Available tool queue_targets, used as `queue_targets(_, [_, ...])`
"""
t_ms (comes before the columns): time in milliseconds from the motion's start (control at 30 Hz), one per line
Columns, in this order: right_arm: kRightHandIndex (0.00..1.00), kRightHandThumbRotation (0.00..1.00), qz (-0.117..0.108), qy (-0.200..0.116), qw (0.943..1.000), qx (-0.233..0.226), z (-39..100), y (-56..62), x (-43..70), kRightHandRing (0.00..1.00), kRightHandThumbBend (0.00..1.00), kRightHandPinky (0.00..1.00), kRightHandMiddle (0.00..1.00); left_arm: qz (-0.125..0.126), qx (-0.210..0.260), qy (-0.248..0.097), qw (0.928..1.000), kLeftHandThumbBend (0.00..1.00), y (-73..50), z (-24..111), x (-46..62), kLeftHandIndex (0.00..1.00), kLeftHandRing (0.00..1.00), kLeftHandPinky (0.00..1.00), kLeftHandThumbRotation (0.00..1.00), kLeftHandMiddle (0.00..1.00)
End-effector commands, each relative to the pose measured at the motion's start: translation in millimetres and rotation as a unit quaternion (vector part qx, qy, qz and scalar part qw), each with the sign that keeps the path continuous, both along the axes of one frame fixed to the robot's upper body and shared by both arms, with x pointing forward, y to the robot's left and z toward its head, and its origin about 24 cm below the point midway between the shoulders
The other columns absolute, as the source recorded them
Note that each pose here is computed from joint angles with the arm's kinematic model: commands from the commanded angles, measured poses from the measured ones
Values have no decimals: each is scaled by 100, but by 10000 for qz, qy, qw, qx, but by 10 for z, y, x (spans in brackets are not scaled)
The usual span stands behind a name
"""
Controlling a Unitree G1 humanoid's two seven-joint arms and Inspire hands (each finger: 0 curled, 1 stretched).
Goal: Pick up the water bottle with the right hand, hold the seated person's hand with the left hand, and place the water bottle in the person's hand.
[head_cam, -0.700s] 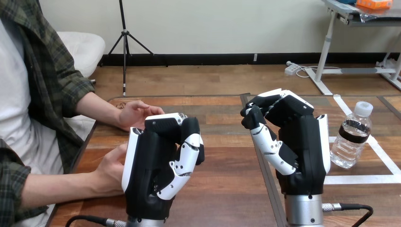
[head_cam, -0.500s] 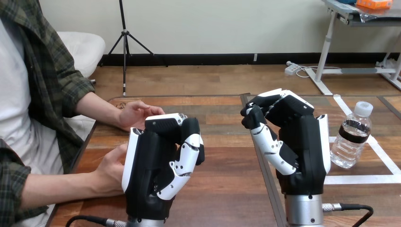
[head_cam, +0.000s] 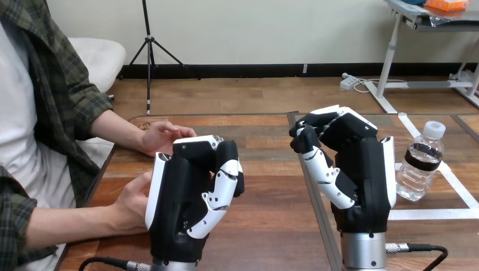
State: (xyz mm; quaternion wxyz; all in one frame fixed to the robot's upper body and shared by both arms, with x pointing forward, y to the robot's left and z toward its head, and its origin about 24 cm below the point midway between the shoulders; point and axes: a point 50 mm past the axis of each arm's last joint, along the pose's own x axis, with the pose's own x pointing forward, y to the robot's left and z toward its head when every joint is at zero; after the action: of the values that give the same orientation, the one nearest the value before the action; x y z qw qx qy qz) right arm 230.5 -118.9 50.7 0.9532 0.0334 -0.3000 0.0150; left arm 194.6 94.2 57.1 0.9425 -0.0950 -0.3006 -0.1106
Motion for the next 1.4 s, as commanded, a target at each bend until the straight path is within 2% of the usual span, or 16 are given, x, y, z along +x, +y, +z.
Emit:
queue_targets(0, [45,36,31,-511,9987,82,192,87,116,37,49,30,46,-74,-347,-381,9986,0,-131,155,100,23,11,7,0,20])
queue_targets(300, [50,37,-32,-614,9980,-137,196,68,128,42,49,36,50,-105,-344,-369,9987,0,-128,148,104,23,11,7,0,20])
queue_targets(600, [65,40,-236,-641,9966,-469,200,27,138,60,55,47,67,-122,-359,-365,9986,0,-129,144,111,23,11,8,0,20])
queue_targets(767, [73,40,-389,-678,9949,-633,207,-3,145,70,59,58,76,-108,-315,-375,9987,0,-126,141,116,23,11,8,0,20])
queue_targets(900, [76,40,-534,-709,9929,-794,216,-32,154,74,60,62,80,-117,-307,-382,9987,0,-124,141,122,23,11,8,0,20])
queue_targets(1367, [85,39,-737,-763,9898,-955,238,-94,185,87,64,78,89,-96,-300,-380,9988,0,-121,145,137,24,11,8,0,20])
